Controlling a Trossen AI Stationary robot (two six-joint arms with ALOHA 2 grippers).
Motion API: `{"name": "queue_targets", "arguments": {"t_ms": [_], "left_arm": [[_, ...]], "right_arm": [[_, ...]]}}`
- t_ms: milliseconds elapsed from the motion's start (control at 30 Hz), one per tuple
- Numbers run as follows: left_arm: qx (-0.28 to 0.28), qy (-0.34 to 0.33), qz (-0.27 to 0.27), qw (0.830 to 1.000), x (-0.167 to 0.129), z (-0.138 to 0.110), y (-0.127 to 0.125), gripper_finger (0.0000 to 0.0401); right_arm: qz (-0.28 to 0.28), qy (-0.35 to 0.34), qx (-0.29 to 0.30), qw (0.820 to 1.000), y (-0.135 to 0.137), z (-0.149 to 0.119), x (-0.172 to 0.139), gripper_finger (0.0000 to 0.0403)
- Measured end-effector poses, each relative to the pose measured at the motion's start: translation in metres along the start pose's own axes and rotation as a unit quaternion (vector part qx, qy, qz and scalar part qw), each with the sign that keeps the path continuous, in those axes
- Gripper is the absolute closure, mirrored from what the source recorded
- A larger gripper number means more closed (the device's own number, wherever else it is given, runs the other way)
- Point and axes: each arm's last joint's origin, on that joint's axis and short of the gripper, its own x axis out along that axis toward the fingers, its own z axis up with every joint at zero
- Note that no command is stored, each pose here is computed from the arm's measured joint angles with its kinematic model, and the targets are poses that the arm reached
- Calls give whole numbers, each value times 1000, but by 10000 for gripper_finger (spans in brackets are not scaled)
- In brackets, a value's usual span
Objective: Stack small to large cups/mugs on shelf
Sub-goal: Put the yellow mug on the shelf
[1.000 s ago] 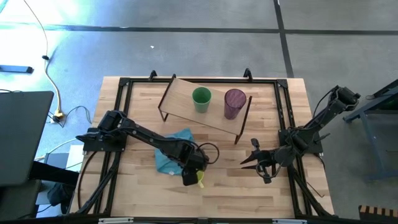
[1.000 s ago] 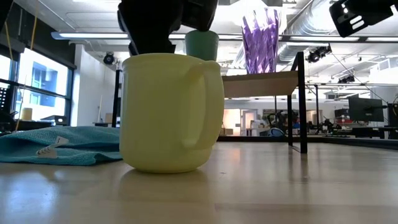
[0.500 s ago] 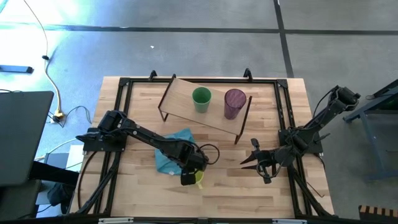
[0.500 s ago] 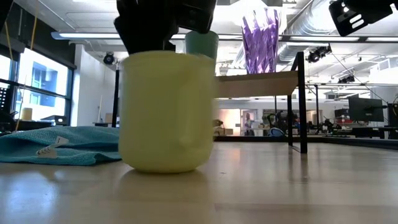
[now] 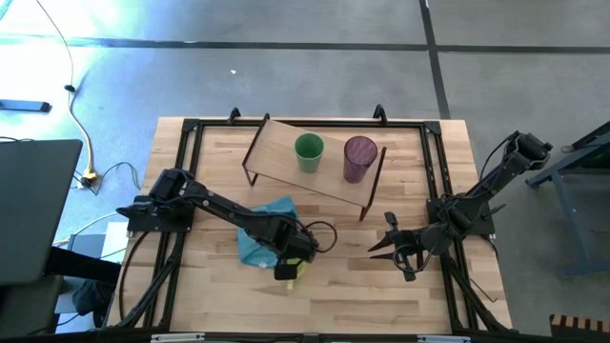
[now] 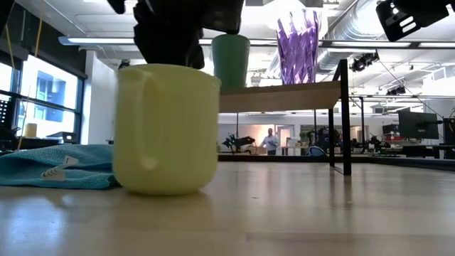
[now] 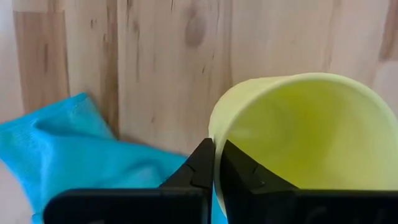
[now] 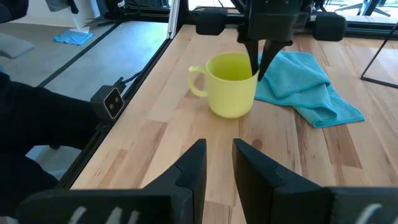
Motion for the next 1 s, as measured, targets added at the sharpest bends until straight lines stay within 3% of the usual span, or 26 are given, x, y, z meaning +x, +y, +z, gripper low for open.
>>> {"name": "queue_targets", "arguments": {"t_ms": [267, 700, 1000], "left_arm": [[30, 45, 19, 998, -15, -13, 7, 398], [84, -43, -12, 995, -94, -32, 22, 400], [80, -95, 10, 992, -148, -52, 75, 401]], "right_arm": [[-1, 3, -1, 1000, 0, -1, 0, 336], [0, 0, 1, 1000, 0, 0, -1, 336], [10, -29, -6, 1000, 0, 7, -3, 336]]}}
